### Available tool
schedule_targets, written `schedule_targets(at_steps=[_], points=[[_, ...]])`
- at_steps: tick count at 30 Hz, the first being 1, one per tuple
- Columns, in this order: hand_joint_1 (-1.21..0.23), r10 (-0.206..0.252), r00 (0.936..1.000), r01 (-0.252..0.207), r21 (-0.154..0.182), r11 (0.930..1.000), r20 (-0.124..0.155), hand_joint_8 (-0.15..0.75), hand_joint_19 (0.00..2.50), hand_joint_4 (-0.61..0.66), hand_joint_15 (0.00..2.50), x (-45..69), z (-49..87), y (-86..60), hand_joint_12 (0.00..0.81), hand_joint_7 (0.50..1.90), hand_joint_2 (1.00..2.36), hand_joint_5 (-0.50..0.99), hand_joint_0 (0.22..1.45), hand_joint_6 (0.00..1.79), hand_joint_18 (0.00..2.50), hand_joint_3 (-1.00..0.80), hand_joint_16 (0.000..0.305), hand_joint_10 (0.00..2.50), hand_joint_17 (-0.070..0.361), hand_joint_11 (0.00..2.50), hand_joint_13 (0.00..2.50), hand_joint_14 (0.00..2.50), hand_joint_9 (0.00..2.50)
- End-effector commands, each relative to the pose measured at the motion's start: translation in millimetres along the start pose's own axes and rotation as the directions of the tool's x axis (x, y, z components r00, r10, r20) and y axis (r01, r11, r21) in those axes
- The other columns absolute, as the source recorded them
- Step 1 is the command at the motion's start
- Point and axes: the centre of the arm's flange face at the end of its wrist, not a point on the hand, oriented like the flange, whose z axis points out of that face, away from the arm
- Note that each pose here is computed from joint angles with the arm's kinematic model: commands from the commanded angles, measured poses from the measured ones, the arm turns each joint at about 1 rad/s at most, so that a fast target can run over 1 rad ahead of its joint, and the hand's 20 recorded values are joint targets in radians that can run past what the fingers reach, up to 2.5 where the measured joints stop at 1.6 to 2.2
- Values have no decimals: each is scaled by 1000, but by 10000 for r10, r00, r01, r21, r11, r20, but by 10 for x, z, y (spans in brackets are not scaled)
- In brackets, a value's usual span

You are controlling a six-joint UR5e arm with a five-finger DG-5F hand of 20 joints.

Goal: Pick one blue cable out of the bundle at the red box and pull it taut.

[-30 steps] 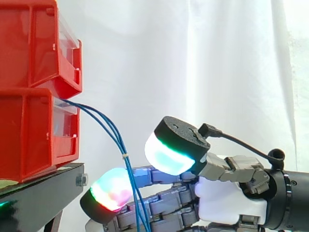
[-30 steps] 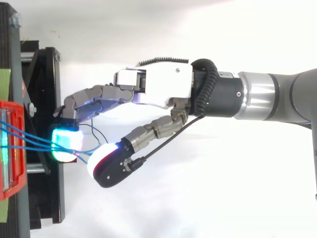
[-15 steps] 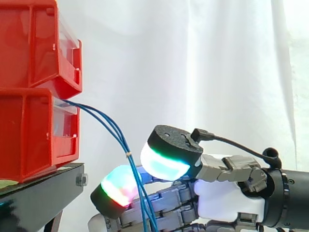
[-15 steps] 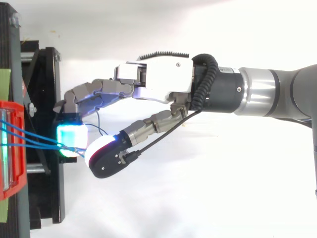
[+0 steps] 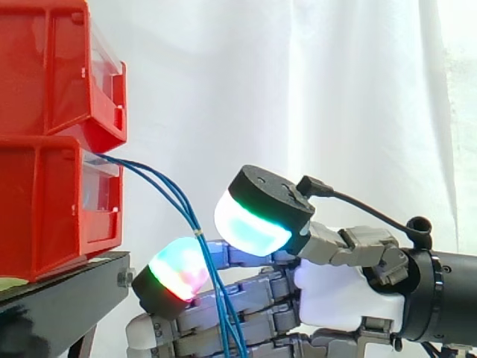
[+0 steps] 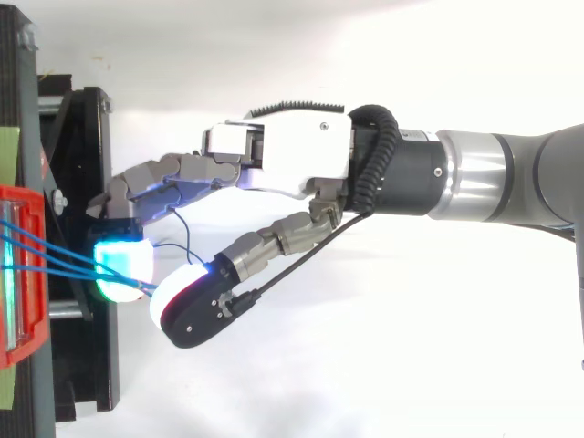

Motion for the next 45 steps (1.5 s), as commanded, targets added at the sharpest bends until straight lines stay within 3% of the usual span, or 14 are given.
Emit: schedule_targets(at_steps=[1,15,19,20,29,32,36,39,45], points=[[-677,4,10000,-4,-35,10000,-3,322,255,267,131,5,30,41,339,1269,1000,-96,564,510,338,-500,49,6,109,163,312,6,552],[-715,-195,9997,196,-79,9998,143,318,261,273,133,101,79,95,340,1243,1000,-104,575,522,345,-500,48,4,109,169,320,4,547],[-709,-196,9993,204,-256,9995,331,317,262,274,136,132,100,64,340,1250,1000,-104,571,517,346,-500,49,5,109,162,319,6,543],[-709,-140,9990,163,-520,9985,433,318,266,266,136,137,127,92,341,1252,1000,-104,571,517,346,-500,49,4,109,163,320,5,544],[-701,-54,9982,107,-899,9959,589,318,261,277,137,128,163,123,339,1253,1000,-104,574,516,348,-497,48,4,109,164,322,4,545],[-698,-15,9981,65,-809,9967,622,317,262,272,139,115,154,-62,338,1250,1001,-103,582,518,348,-484,48,4,108,162,325,4,545],[-692,98,9981,-43,-906,9959,606,315,256,268,139,128,159,-67,336,1244,1002,-103,591,522,348,-461,48,3,108,163,325,5,546],[-688,47,9983,-8,-682,9977,574,315,262,263,141,117,138,-81,335,1240,1003,-103,594,525,353,-446,48,3,107,163,330,5,548],[-677,17,9981,17,-558,9984,611,316,263,266,138,80,121,-111,334,1237,1004,-103,605,528,357,-429,48,4,107,165,332,6,552]])
